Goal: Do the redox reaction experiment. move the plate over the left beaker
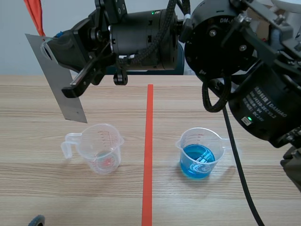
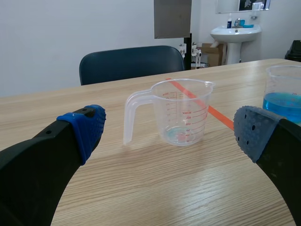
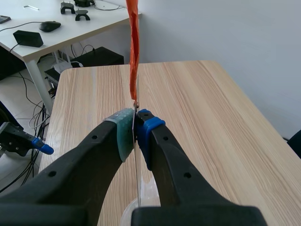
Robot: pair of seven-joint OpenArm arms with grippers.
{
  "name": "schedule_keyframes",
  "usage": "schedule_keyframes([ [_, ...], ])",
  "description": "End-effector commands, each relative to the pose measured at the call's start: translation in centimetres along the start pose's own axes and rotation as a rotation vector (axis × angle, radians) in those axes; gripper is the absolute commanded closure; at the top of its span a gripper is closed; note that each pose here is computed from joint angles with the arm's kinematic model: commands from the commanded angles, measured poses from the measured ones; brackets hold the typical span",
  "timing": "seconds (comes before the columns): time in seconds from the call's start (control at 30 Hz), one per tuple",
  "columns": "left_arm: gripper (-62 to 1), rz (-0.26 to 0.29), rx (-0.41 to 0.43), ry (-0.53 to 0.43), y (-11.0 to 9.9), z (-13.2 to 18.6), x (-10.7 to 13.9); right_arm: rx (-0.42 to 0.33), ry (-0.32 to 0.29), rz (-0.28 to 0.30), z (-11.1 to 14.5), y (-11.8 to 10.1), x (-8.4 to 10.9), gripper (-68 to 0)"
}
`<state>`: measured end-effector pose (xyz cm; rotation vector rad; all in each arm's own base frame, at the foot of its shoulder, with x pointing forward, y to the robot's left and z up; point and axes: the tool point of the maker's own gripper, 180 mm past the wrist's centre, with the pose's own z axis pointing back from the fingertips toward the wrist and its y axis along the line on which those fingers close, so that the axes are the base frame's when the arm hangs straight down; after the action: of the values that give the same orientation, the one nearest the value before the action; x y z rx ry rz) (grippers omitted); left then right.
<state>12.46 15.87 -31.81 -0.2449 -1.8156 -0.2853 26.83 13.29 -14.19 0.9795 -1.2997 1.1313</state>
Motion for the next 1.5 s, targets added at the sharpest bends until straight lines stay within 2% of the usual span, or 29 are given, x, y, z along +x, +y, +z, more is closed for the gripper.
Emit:
schedule_keyframes([
  [0.0, -57.2, -0.003, 0.01, -0.022, 0.05, -0.01, 0.41, 0.0, -0.035, 0.011, -0.07, -0.19, 1.2, -0.6],
  [1.47, -57.2, -0.003, 0.01, -0.022, 0.05, -0.01, 0.41, 0.0, -0.016, 0.011, -0.07, -0.18, 0.86, -0.6],
])
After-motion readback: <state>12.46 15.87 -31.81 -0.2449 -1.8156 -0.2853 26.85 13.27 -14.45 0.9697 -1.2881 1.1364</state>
